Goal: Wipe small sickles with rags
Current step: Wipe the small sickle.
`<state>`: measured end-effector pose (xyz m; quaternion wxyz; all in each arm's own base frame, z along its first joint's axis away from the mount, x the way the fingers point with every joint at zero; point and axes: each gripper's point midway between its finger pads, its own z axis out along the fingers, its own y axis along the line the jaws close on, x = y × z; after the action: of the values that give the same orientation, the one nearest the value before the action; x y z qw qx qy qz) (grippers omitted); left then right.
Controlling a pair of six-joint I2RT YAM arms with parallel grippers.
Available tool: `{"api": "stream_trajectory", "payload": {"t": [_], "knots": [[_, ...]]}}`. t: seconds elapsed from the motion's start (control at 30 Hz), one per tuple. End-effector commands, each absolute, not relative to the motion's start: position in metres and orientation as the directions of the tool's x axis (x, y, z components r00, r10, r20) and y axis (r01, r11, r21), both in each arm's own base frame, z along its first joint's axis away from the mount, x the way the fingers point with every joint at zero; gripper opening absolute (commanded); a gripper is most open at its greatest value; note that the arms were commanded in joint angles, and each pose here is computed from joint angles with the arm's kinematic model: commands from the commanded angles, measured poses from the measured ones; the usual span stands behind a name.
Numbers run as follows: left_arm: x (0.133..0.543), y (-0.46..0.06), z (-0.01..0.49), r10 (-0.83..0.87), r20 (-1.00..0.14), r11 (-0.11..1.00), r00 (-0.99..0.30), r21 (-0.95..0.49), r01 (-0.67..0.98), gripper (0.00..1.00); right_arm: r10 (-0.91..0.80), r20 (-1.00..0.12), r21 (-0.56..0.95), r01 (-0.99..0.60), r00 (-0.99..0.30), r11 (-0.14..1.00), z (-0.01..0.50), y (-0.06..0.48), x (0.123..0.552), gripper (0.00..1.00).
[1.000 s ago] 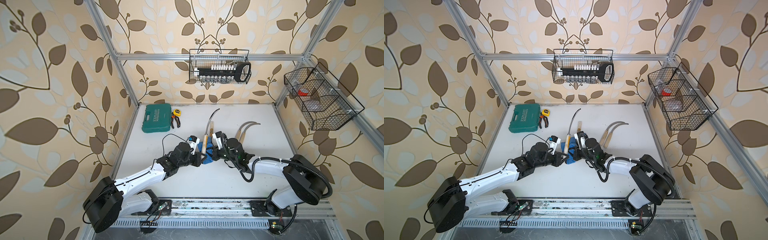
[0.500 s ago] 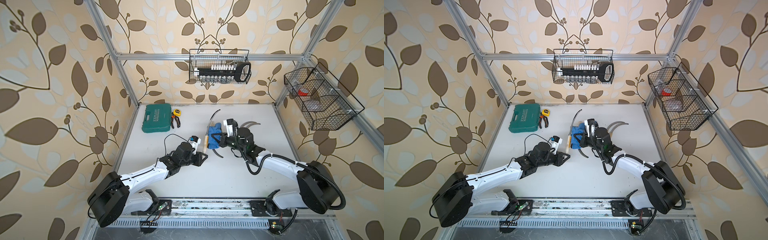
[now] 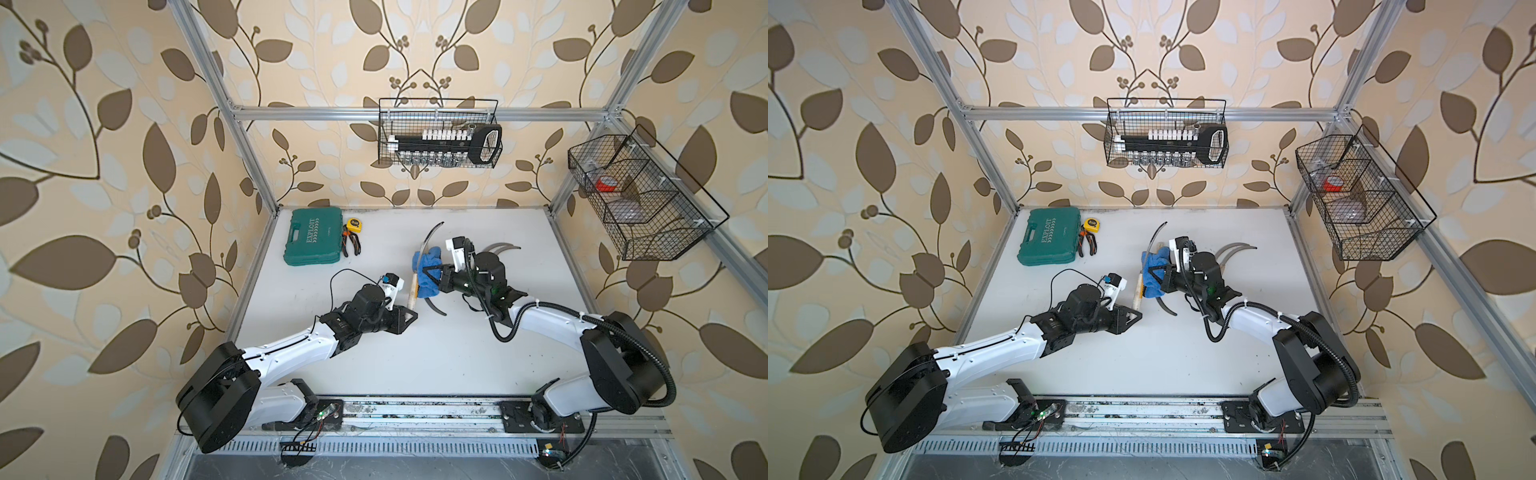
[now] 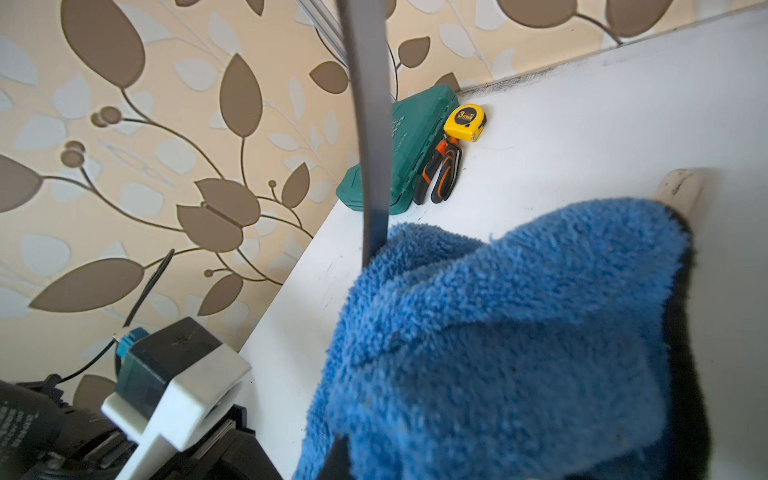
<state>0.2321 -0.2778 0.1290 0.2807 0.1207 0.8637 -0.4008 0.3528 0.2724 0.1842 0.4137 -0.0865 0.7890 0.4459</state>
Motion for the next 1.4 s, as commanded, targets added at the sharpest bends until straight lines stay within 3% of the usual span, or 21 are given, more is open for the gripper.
{"api": "stream_trajectory", "payload": {"t": [0.0,0.63,0.93,1.37], "knots": [[0.228,-0.289,0.159,-0.029,-0.635,0.566,-0.772,-0.647,0.511,0.00,0.234,-0.760,0.624,-0.579,-0.606,0.525,0.206,0.286,0.359,0.00],[0.220,-0.278,0.170,-0.054,-0.655,0.562,-0.753,-0.643,0.519,0.00,0.287,-0.697,0.693,-0.514,-0.657,0.506,0.179,0.277,0.392,0.00],[0.231,-0.281,0.155,-0.043,-0.638,0.603,-0.769,-0.631,0.489,0.00,0.271,-0.691,0.714,-0.574,-0.670,0.401,0.197,0.296,0.368,0.00],[0.234,-0.286,0.147,-0.033,-0.623,0.605,-0.782,-0.635,0.480,0.00,0.307,-0.721,0.690,-0.602,-0.621,0.401,0.248,0.288,0.374,0.00]]}}
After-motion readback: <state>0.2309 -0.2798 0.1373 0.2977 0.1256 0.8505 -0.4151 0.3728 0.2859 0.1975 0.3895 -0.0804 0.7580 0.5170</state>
